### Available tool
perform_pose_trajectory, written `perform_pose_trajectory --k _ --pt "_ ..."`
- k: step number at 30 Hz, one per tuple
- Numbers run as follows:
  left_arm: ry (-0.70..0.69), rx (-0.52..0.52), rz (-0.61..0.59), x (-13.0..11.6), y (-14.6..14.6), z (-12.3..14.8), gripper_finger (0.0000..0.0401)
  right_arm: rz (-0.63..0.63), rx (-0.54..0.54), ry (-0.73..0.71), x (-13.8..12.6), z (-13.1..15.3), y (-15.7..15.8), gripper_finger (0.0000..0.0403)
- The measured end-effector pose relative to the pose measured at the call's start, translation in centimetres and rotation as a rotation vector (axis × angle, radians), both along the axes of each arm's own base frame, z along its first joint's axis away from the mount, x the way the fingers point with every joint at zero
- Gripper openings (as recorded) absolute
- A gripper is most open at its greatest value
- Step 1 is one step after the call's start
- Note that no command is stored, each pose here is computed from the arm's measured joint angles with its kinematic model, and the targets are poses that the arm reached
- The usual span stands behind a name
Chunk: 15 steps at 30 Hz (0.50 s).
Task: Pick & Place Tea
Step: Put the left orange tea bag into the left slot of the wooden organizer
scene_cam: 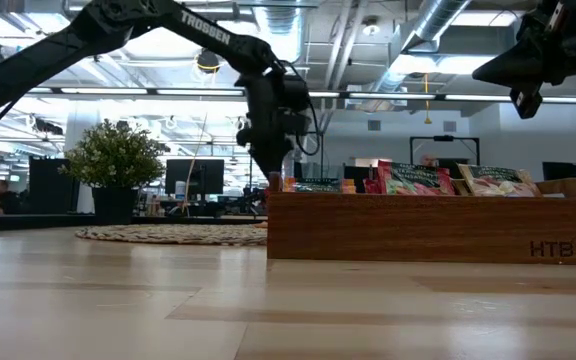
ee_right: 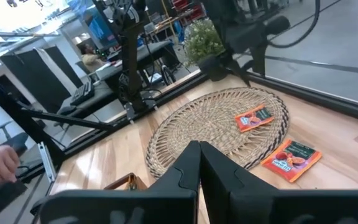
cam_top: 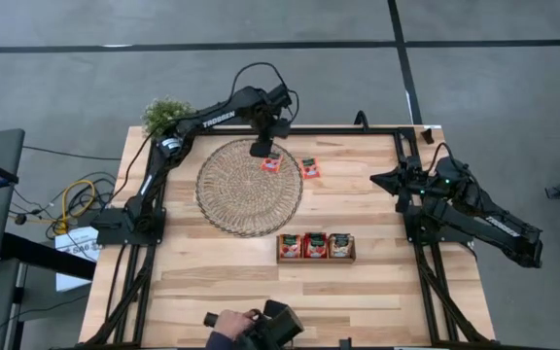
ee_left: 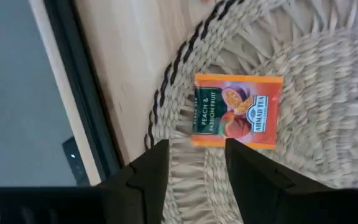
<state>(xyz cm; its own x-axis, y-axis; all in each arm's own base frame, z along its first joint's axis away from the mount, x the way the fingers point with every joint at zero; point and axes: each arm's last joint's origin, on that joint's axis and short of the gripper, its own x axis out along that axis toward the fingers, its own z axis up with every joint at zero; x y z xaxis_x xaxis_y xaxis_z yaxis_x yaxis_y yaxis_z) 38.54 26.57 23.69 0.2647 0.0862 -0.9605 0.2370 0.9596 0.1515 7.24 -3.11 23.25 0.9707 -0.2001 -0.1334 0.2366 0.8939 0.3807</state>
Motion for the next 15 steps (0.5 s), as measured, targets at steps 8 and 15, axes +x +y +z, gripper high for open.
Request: perform_pose_trajectory --k 8,15 --pt "-0.045 0.128 -0.048 1.5 0.0 -1.8 0.0173 -0.001 0.000 0.000 0.0 0.0 0.0 0.0000" --pt "0.029 0.043 -0.027 1.3 -0.2 -3.9 0.0174 -0.001 0.001 0.000 0.0 0.0 0.0 0.0000"
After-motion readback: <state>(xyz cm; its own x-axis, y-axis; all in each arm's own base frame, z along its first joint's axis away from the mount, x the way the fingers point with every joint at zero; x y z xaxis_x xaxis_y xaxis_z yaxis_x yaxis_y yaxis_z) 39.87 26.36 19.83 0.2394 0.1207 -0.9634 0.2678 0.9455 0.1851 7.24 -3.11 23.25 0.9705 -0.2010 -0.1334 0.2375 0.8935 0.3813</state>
